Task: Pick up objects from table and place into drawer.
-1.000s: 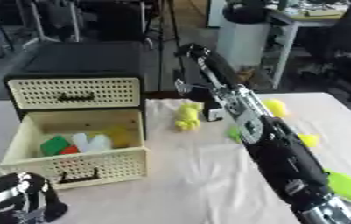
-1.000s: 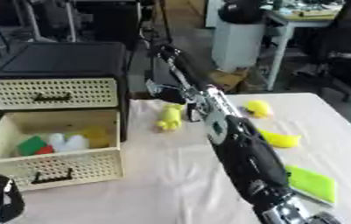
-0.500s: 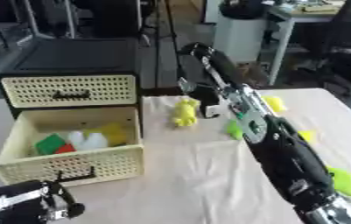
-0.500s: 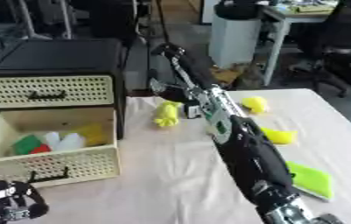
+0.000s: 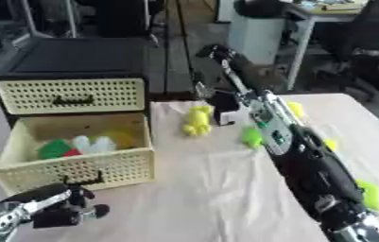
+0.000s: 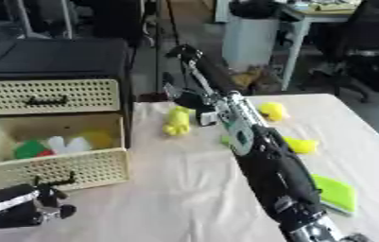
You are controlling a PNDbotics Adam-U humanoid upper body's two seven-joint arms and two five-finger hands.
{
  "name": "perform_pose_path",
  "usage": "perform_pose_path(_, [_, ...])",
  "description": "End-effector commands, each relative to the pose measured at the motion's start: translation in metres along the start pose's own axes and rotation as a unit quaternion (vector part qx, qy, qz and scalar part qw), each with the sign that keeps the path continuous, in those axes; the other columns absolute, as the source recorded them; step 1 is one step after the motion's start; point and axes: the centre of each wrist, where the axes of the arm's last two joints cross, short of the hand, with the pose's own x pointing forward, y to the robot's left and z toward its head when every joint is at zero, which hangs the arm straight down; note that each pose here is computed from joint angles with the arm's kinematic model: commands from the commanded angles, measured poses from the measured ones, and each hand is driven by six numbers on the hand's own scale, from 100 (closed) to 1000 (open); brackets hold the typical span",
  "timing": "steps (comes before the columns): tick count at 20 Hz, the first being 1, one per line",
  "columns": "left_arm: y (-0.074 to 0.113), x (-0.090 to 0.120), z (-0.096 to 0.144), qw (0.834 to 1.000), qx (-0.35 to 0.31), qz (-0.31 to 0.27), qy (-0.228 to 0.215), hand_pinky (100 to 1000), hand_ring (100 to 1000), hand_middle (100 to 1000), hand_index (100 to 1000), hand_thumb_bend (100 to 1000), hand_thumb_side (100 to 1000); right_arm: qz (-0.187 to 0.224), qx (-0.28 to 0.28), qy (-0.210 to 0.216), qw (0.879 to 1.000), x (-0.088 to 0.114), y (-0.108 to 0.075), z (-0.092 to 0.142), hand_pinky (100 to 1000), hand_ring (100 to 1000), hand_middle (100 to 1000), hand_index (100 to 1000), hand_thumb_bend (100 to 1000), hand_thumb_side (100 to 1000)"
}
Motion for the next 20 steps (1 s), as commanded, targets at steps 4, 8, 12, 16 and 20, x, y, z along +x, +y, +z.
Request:
perform_pose_path(4, [0.022, -0.017, 0.001, 0.994, 0.097, -0.01, 0.059, 763, 833, 906, 913, 520, 1000, 0.009, -0.02, -0.01, 1.0, 0.001, -0.016, -0.008, 882, 838, 795, 828, 100, 458])
perform_pose_path(8, [0.033, -0.029, 0.001, 0.985, 0.144, 0.001, 0.093, 752, 825, 899, 906, 515, 1000, 0.007, -0.019, -0.01, 1.0, 0.002, -0.014, -0.008, 883, 838, 795, 829, 100, 460])
perform_pose_path(12, [0.041, -0.037, -0.002, 0.979, 0.17, 0.007, 0.116, 749, 822, 894, 902, 515, 1000, 0.005, -0.018, -0.014, 1.0, 0.004, -0.013, -0.008, 883, 838, 794, 829, 100, 461])
perform_pose_path(16, [0.046, -0.04, -0.008, 0.974, 0.185, 0.001, 0.132, 751, 822, 891, 900, 517, 1000, 0.003, -0.019, -0.02, 1.0, 0.007, -0.012, -0.011, 883, 837, 794, 829, 100, 462])
perform_pose_path(20, [0.05, -0.044, -0.013, 0.968, 0.201, -0.002, 0.149, 748, 819, 888, 897, 518, 1000, 0.002, -0.021, -0.026, 0.999, 0.01, -0.012, -0.014, 884, 837, 793, 829, 100, 463])
